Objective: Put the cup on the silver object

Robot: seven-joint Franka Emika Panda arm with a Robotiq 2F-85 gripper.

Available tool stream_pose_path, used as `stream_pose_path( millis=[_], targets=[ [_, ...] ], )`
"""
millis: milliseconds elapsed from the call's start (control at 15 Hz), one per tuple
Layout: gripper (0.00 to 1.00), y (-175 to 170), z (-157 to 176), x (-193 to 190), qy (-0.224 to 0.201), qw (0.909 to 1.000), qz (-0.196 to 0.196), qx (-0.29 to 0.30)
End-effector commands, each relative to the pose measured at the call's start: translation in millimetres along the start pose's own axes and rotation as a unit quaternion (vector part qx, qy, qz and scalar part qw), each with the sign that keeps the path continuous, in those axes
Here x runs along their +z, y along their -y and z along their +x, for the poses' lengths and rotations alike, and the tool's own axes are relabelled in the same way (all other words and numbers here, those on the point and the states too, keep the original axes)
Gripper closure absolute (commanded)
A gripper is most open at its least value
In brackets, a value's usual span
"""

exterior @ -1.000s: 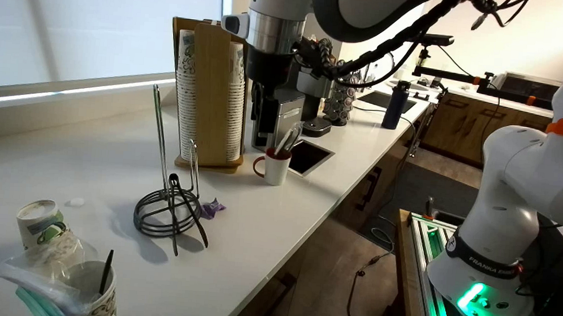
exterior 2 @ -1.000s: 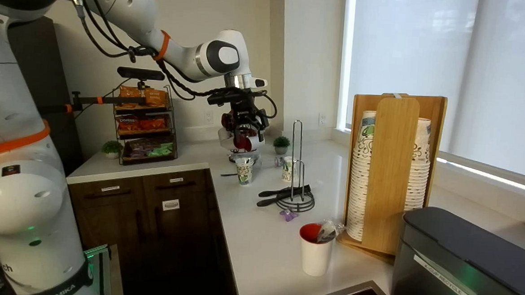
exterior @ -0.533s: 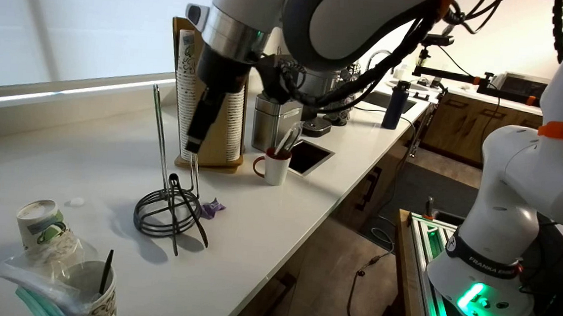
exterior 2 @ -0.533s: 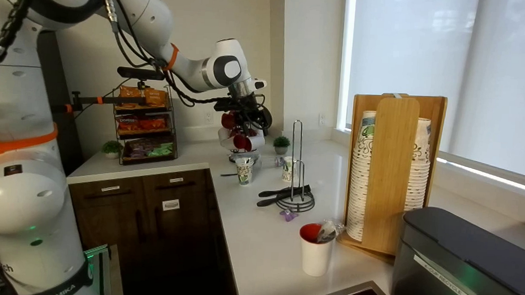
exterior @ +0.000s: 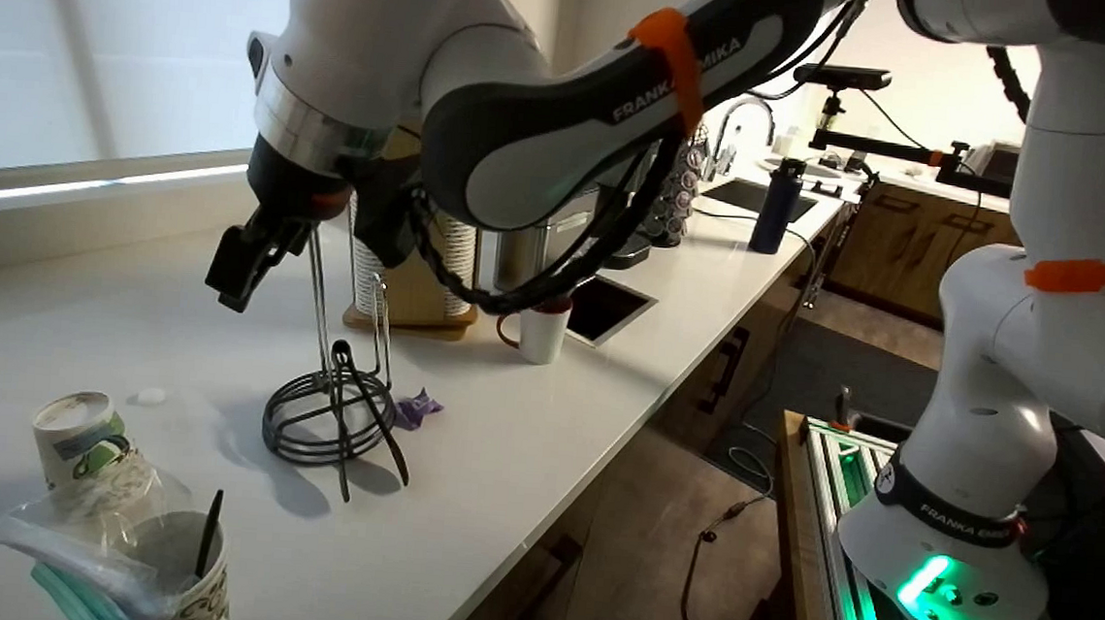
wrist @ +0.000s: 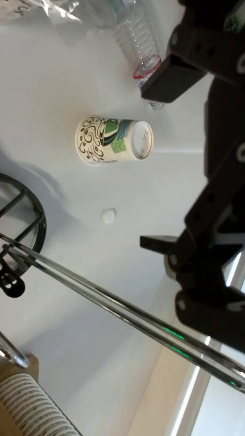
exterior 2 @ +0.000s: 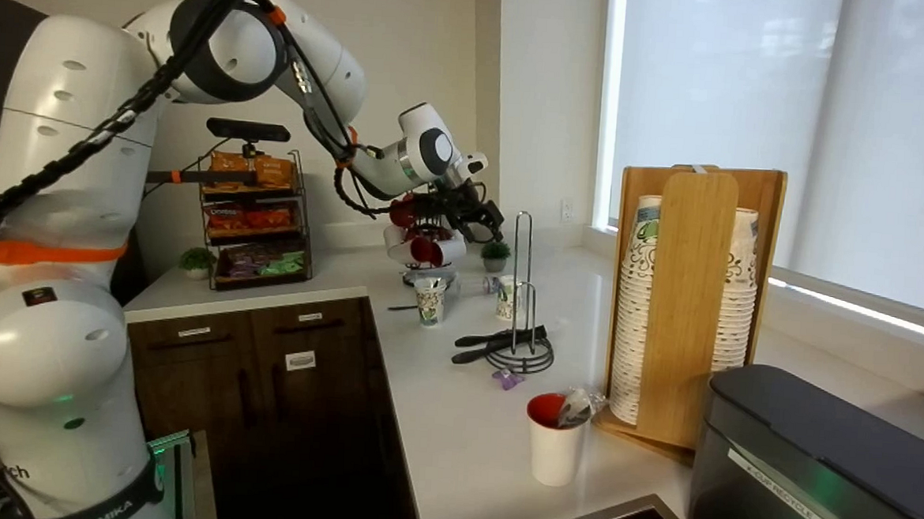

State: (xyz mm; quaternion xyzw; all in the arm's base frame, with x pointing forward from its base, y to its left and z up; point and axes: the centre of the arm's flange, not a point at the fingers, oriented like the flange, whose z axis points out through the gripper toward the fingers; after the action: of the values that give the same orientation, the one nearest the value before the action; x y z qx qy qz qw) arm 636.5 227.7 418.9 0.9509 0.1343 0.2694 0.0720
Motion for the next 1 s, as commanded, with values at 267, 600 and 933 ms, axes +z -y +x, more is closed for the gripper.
stream_pose_path(
  millis=[267,600,933],
  targets=[
    [0.0,-3,4,-6,-0.006,1.0,-0.001,0.001],
    [0.0,31,50,40,0.021,0.9987,0.041,-0.022],
    [0.0,71,95,86,0.041,0.9983,0.037,-0.019]
  ],
)
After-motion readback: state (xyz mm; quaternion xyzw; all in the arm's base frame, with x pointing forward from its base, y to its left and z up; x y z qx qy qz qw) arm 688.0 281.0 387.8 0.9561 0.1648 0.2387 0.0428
